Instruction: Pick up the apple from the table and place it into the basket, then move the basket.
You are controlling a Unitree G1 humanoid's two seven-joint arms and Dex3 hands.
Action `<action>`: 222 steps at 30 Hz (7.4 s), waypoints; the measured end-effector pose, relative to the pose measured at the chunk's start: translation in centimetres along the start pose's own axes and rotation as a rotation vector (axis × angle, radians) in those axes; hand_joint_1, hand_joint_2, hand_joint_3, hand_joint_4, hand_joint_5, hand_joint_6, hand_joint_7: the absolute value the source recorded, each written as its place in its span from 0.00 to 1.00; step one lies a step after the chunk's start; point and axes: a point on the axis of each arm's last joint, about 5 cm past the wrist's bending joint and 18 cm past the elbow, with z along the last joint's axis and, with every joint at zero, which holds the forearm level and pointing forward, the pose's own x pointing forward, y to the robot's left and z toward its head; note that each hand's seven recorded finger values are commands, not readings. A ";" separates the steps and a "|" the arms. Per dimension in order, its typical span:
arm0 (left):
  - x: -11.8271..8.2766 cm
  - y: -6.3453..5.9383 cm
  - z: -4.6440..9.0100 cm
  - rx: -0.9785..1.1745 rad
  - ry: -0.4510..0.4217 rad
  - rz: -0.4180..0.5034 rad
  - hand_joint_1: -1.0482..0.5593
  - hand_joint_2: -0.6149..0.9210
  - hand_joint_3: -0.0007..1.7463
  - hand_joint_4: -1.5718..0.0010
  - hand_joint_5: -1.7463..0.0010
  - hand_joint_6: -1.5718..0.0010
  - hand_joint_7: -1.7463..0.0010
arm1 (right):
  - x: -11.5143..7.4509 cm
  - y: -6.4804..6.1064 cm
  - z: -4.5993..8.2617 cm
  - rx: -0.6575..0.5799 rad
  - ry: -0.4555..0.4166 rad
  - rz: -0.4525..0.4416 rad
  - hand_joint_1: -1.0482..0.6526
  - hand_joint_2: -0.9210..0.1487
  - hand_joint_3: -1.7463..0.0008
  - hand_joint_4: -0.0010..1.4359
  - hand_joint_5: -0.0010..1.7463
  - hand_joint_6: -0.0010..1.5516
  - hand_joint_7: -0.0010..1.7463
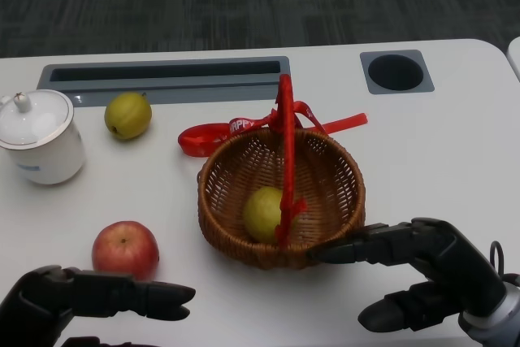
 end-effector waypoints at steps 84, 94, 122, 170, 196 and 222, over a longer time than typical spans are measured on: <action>4.2 -0.8 -10.9 0.438 0.568 0.107 0.58 0.95 0.01 0.22 0.97 0.33 0.98 | -0.8 0.0 0.6 -0.014 0.006 -0.006 0.35 0.01 1.00 0.65 0.00 0.55 0.00; 3.3 -2.7 -10.1 0.286 0.489 0.302 0.58 0.95 0.00 0.21 0.99 0.33 1.00 | -0.8 0.1 0.5 0.002 0.015 0.001 0.35 0.01 1.00 0.66 0.00 0.56 0.00; 12.1 -3.3 -5.5 0.173 -0.001 0.378 0.58 0.93 0.00 0.22 1.00 0.31 0.99 | -0.6 0.7 0.4 0.011 0.011 -0.009 0.35 0.00 1.00 0.66 0.00 0.56 0.00; 15.4 -1.9 -5.8 0.151 0.172 -0.246 0.07 0.88 0.00 1.00 1.00 1.00 1.00 | -1.2 0.4 0.6 -0.022 0.015 -0.046 0.35 0.01 0.99 0.67 0.00 0.57 0.00; 8.9 2.9 -2.0 0.162 0.162 -0.057 0.24 0.91 0.00 0.83 0.97 0.84 0.98 | 1.4 -4.9 1.7 -0.182 -0.085 -0.008 0.37 0.01 1.00 0.64 0.00 0.54 0.00; 5.4 3.5 0.4 0.142 0.135 -0.054 0.29 0.89 0.00 0.66 0.98 0.68 0.99 | 3.8 -6.6 0.6 -0.227 -0.026 0.054 0.31 0.00 0.98 0.57 0.00 0.48 0.00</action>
